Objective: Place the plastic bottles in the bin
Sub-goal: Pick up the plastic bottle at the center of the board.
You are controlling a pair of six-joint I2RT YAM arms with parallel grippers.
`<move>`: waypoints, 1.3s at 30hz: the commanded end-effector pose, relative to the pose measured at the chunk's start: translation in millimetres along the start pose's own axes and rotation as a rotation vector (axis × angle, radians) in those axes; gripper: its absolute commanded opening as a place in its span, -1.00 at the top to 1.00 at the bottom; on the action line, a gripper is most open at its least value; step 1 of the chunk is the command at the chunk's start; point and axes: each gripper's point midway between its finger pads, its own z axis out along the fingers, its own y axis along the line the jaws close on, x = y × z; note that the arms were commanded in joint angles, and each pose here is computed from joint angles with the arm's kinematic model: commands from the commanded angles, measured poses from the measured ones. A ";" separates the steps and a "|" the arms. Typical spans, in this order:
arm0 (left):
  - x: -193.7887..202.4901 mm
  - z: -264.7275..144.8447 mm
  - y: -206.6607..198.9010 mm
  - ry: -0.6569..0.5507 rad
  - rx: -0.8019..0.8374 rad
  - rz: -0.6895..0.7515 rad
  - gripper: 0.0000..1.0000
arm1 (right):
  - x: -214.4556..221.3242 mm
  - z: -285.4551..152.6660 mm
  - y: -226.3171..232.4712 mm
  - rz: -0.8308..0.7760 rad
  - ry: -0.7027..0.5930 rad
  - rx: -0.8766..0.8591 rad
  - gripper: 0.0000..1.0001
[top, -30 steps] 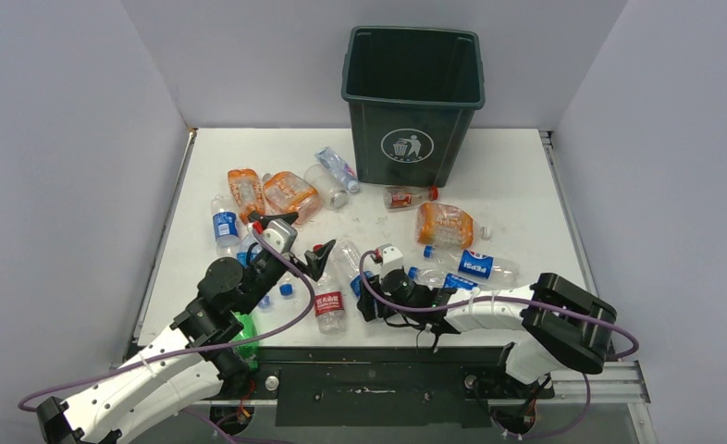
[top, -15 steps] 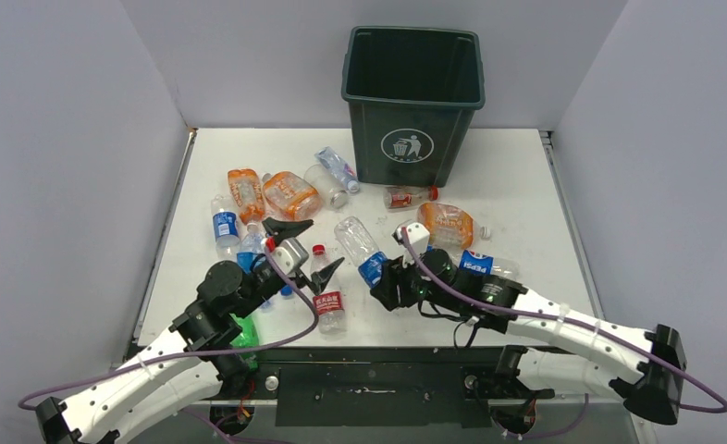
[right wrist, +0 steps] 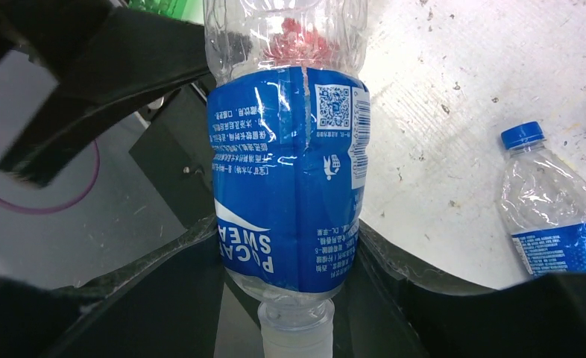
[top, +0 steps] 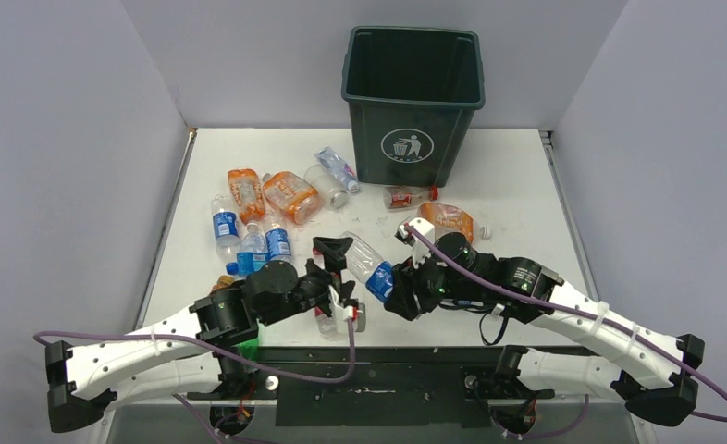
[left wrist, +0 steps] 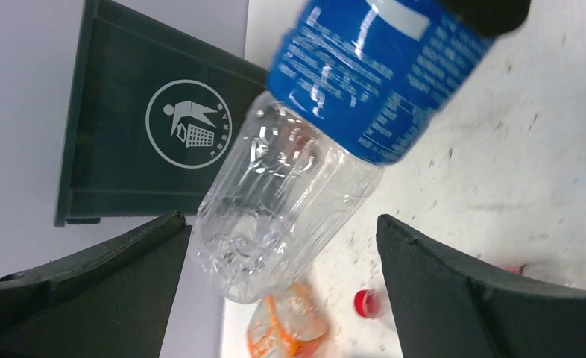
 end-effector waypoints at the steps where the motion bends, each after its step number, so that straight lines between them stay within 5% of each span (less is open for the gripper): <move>1: 2.3 2.4 15.3 0.077 0.016 0.277 -0.92 | -6.5 -12.6 12.8 -0.042 0.016 -0.050 0.89; 7: -1.6 17.1 19.4 0.095 0.009 0.376 -0.99 | -8.8 -15.9 22.3 -0.051 0.019 -0.098 0.89; 17: -6.9 29.1 18.4 0.081 -0.025 0.391 0.04 | -13.2 -16.4 29.5 -0.063 0.019 -0.130 0.89; 18: -8.3 29.2 18.3 0.075 -0.033 0.385 0.09 | -15.2 -16.8 30.9 -0.063 0.013 -0.136 0.73; 20: -11.0 27.4 18.6 0.064 -0.050 0.360 0.15 | -22.8 -20.8 35.0 -0.065 -0.014 -0.148 -0.30; 21: -12.3 26.0 18.5 0.056 -0.057 0.331 0.16 | -29.3 -23.9 35.8 -0.068 -0.039 -0.144 -0.63; 22: -13.4 24.6 17.5 0.047 -0.057 0.297 0.17 | -38.6 -29.0 35.4 -0.069 -0.075 -0.131 -0.88; 24: -15.2 22.7 12.6 0.027 -0.047 0.202 0.20 | -66.3 -44.1 28.4 -0.079 -0.181 -0.062 -0.99; 29: -12.5 24.3 -9.2 0.014 0.000 -0.121 0.26 | -149.0 -109.8 28.5 -0.062 -0.638 -0.022 -0.84; 33: -12.3 31.3 -18.0 0.003 0.002 -0.525 0.33 | -184.3 -156.4 33.3 -0.037 -0.974 -0.082 -0.81; 39: -27.3 32.4 13.8 -0.198 0.006 -1.007 0.38 | -202.9 -164.2 20.8 -0.040 -1.115 -0.006 -0.82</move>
